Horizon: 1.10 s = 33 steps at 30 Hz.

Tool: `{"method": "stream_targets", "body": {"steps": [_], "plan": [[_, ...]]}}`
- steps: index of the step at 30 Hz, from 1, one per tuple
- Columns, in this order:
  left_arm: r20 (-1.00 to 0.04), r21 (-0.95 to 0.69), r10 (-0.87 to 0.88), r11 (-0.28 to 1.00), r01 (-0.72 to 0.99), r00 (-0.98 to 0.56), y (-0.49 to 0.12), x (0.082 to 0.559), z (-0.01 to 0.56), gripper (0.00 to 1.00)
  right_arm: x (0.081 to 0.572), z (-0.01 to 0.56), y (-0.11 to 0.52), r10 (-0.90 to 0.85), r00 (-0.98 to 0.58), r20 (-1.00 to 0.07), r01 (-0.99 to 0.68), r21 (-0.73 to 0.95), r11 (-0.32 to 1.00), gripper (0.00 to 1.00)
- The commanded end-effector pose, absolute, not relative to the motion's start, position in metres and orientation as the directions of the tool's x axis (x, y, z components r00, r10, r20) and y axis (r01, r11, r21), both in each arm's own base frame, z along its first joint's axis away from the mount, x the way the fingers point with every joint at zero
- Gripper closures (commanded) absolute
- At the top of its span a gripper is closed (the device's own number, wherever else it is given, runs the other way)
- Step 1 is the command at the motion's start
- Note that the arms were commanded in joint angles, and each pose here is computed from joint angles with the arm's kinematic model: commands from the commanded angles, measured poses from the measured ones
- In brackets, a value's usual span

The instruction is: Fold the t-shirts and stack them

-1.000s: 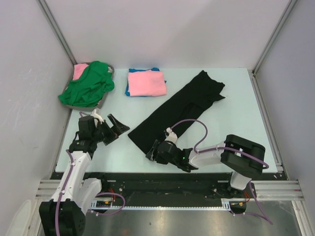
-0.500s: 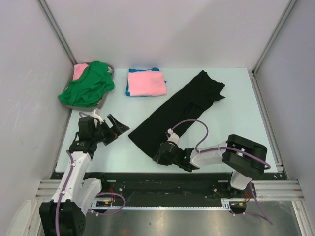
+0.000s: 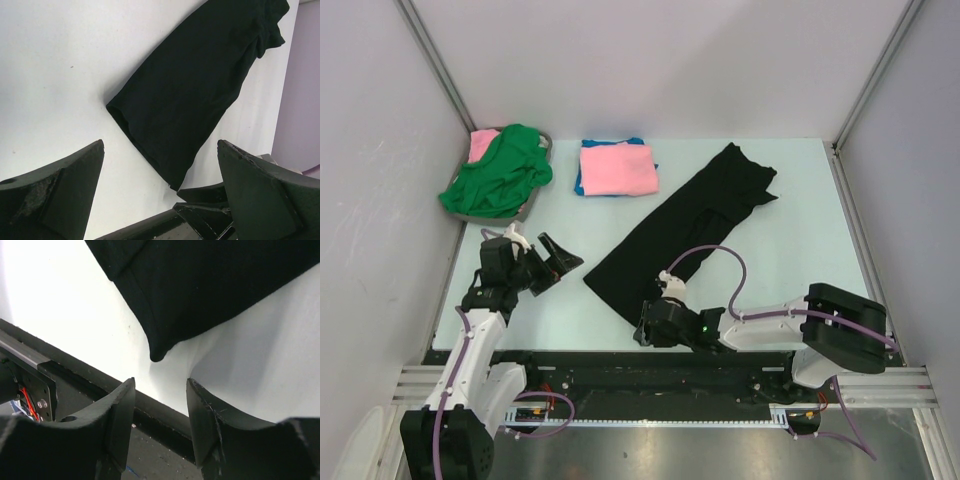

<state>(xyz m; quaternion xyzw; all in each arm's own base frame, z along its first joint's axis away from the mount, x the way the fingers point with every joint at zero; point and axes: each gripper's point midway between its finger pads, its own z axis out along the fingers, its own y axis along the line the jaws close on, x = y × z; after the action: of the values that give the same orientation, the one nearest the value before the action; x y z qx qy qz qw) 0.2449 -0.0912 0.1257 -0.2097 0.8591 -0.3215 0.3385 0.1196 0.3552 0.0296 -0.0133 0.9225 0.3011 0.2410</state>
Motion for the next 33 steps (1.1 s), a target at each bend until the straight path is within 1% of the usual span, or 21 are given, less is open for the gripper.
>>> {"method": "stream_targets", "body": {"steps": [1,5,9,10,12,18,19,20,21,22,23,26,28,30,31,32,33], "plan": [[-0.458,-0.712,-0.583,0.693,-0.116,-0.671,-0.093,0.249,0.132,0.0,0.116,0.015,0.328,0.087,-0.881,-0.466,-0.152,0.451,0.879,0.48],[-0.46,-0.712,-0.581,0.693,-0.113,-0.671,-0.093,0.251,0.133,0.0,0.128,0.015,0.328,0.147,-0.863,-0.484,-0.107,0.459,0.882,0.47],[-0.459,-0.711,-0.581,0.694,-0.113,-0.672,-0.093,0.251,0.133,0.0,0.141,0.006,0.322,0.21,-0.851,-0.482,-0.035,0.451,0.892,0.45],[-0.459,-0.711,-0.58,0.694,-0.114,-0.673,-0.093,0.251,0.132,0.0,0.145,0.004,0.327,0.231,-0.847,-0.479,-0.026,0.47,0.882,0.45],[-0.456,-0.714,-0.584,0.69,-0.115,-0.671,-0.094,0.252,0.131,0.0,0.15,-0.003,0.327,0.249,-0.855,-0.455,0.003,0.477,0.879,0.45],[-0.452,-0.71,-0.579,0.694,-0.119,-0.678,-0.095,0.25,0.125,0.0,0.146,-0.03,0.334,0.235,-0.89,-0.39,0.02,0.481,0.877,0.46],[-0.448,-0.711,-0.58,0.693,-0.123,-0.681,-0.095,0.249,0.123,0.0,0.144,-0.032,0.333,0.229,-0.897,-0.378,0.022,0.479,0.878,0.48],[-0.446,-0.711,-0.58,0.693,-0.124,-0.682,-0.095,0.249,0.122,0.0,0.143,-0.034,0.332,0.222,-0.9,-0.375,0.022,0.47,0.882,0.53],[-0.445,-0.71,-0.579,0.693,-0.125,-0.684,-0.095,0.249,0.12,0.0,0.142,-0.037,0.327,0.212,-0.903,-0.373,0.023,0.452,0.892,0.71],[-0.444,-0.708,-0.578,0.695,-0.128,-0.685,-0.095,0.248,0.119,0.0,0.141,-0.037,0.325,0.209,-0.904,-0.373,0.023,0.445,0.895,0.82],[-0.444,-0.707,-0.576,0.696,-0.126,-0.686,-0.095,0.248,0.118,0.0,0.142,-0.035,0.323,0.209,-0.902,-0.377,0.024,0.44,0.897,1.0],[-0.44,-0.708,-0.575,0.695,-0.128,-0.69,-0.095,0.247,0.115,0.0,0.14,-0.031,0.312,0.188,-0.901,-0.392,0.015,0.403,0.915,1.0],[-0.431,-0.713,-0.578,0.689,-0.131,-0.693,-0.096,0.245,0.113,0.0,0.133,-0.036,0.292,0.163,-0.905,-0.394,0.019,0.345,0.939,1.0],[-0.43,-0.719,-0.565,0.686,-0.111,-0.704,-0.103,0.243,0.112,0.0,0.127,-0.025,0.285,0.176,-0.907,-0.384,0.023,0.372,0.928,1.0],[-0.416,-0.72,-0.577,0.681,-0.133,-0.703,-0.102,0.241,0.107,0.0,0.123,-0.024,0.279,0.182,-0.908,-0.377,0.029,0.377,0.926,1.0],[-0.416,-0.72,-0.553,0.685,-0.11,-0.721,-0.111,0.237,0.106,0.0,0.115,-0.032,0.26,0.172,-0.917,-0.361,0.043,0.339,0.94,1.0],[-0.418,-0.714,-0.534,0.693,-0.097,-0.735,-0.119,0.234,0.103,0.0,0.112,-0.024,0.256,0.2,-0.913,-0.357,0.062,0.363,0.93,1.0]]}}
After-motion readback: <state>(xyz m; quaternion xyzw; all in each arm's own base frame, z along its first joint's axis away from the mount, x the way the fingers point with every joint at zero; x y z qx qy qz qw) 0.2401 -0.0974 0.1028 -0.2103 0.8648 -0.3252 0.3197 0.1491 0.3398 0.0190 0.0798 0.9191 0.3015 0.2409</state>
